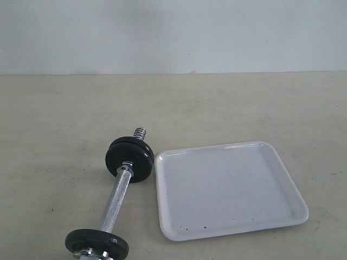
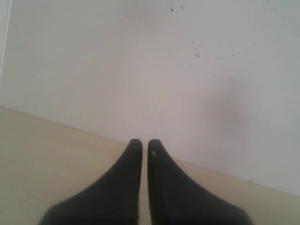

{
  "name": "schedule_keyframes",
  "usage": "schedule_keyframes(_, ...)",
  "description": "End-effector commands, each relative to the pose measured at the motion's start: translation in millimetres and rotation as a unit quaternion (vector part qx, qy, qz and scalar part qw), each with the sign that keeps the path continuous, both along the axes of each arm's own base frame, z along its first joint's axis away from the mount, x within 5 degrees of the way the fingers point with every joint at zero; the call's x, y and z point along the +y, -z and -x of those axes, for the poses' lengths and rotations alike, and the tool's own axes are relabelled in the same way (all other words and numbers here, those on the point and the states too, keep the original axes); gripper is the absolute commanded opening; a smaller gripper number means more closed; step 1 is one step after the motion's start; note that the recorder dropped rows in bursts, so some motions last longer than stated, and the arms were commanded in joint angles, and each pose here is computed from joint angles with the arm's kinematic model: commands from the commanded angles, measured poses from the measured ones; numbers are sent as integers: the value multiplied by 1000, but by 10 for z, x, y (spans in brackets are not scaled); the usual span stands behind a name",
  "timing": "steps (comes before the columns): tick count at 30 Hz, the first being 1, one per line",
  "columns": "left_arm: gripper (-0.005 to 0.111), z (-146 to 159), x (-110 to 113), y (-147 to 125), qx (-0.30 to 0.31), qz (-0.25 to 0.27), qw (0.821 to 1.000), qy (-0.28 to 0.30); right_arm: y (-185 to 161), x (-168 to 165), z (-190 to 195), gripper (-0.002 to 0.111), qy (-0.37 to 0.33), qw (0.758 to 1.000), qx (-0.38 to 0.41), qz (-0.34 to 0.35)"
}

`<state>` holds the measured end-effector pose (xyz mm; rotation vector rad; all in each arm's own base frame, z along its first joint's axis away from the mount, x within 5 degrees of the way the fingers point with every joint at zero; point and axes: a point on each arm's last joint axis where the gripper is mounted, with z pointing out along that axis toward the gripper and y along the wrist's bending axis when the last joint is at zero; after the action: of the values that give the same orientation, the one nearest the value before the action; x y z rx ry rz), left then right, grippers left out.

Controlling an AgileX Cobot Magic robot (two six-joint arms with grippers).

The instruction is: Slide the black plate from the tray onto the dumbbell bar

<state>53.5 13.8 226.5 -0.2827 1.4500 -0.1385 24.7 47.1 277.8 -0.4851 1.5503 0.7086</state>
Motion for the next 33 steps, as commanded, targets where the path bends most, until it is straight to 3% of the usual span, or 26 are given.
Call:
schedule_keyframes(1,4,-2,-10,17,1,2,1000,5,84,-9,-35,1,13,1000,0,4)
schedule_keyframes(6,4,-3,-10,24,2,2,1000,5,90,-10,-39,1,14,1000,5,0)
schedule_keyframes(9,4,-14,-11,71,5,-58,998,-1,89,-11,-39,1,15,1000,4,0)
schedule_keyframes(20,4,-19,-175,77,-26,-122,989,79,89,-11,-39,1,15,1000,5,-1)
schedule_keyframes(23,4,-23,-199,133,4,-125,988,96,89,-11,-39,1,15,1000,5,-1)
schedule_keyframes(29,4,-13,-221,349,120,-124,977,122,88,-12,-36,1,15,1000,4,-1)
schedule_keyframes(33,4,-10,-223,368,130,-123,976,125,82,-19,-26,1,17,1000,-1,-4)
